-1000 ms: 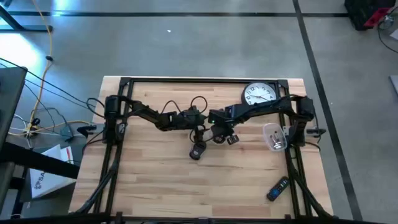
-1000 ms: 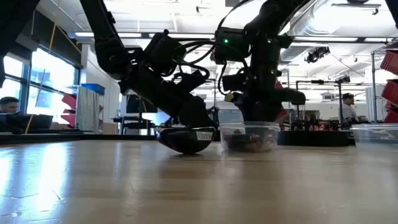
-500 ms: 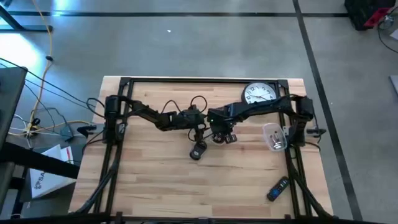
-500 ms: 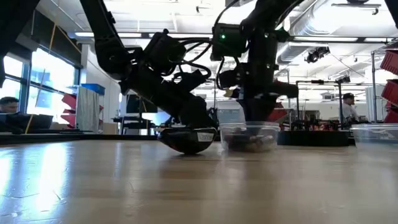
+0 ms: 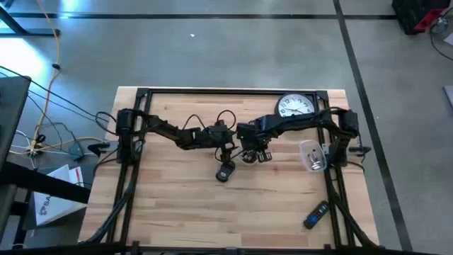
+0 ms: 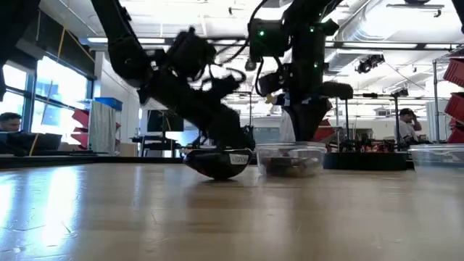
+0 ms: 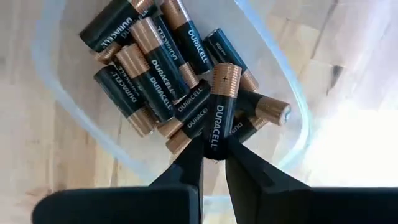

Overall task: Insert battery
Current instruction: Insert the brown battery into the mouse's battery compartment

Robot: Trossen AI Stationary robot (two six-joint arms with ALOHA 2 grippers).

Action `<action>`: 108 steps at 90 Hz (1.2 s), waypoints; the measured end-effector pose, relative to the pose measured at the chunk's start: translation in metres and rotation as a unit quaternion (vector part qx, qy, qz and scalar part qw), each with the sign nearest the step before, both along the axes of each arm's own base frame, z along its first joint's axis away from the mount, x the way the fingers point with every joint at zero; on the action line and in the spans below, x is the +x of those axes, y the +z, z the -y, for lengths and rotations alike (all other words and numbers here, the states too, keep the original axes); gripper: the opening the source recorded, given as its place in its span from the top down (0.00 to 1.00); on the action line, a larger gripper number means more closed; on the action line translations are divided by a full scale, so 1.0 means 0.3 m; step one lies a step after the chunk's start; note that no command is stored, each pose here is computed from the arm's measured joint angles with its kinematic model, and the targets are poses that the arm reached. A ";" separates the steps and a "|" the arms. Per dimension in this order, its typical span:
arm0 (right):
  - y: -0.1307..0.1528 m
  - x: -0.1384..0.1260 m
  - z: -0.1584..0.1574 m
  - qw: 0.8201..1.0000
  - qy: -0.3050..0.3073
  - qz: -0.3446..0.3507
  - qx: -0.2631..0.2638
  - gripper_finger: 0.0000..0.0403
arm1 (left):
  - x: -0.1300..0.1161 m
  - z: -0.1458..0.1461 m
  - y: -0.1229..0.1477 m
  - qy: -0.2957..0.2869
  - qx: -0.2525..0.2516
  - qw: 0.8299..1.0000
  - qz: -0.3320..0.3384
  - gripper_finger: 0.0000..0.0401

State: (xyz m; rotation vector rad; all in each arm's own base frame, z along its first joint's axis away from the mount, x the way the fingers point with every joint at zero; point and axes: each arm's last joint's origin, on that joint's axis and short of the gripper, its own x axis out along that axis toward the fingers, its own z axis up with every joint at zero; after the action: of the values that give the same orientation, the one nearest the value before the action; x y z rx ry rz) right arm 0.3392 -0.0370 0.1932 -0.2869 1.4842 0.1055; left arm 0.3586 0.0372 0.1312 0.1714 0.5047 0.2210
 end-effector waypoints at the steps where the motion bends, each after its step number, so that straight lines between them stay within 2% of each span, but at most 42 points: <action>1: 0.003 -0.001 -0.003 1.000 0.000 0.002 0.000 0.94 | -0.002 0.003 0.008 0.000 0.002 1.000 0.000 0.26; 20: 0.057 -0.010 -0.068 0.999 -0.029 0.037 0.007 0.94 | -0.070 0.058 0.146 0.028 0.047 0.998 -0.035 0.26; 36: 0.040 -0.004 -0.132 0.997 -0.046 0.060 0.010 0.94 | -0.150 0.112 0.177 0.023 0.028 0.998 -0.054 0.26; 57: 0.020 0.002 -0.208 0.991 -0.085 0.099 -0.016 0.94 | -0.236 0.219 0.122 0.025 -0.052 0.997 -0.059 0.26; 71: 0.021 0.001 -0.236 0.989 -0.092 0.108 -0.033 0.94 | -0.256 0.288 0.090 0.038 -0.059 0.994 -0.084 0.26; 84: 0.017 0.001 -0.218 0.985 -0.120 0.111 -0.058 0.94 | -0.255 0.291 0.066 0.065 -0.074 0.991 -0.089 0.26; 97: 0.018 0.003 -0.190 0.981 -0.150 0.113 -0.054 0.94 | -0.237 0.284 0.021 0.090 -0.079 0.988 -0.092 0.26; 108: 0.018 0.004 -0.178 0.980 -0.157 0.113 -0.054 0.94 | -0.217 0.298 -0.045 0.089 -0.109 0.985 -0.101 0.26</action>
State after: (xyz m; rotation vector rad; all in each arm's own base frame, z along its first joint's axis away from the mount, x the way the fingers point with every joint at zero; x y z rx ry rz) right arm 0.3404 0.0163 0.1985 -0.1418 1.2931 -0.2549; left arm 0.2935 -0.0521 0.1176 -0.0660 0.7420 0.3219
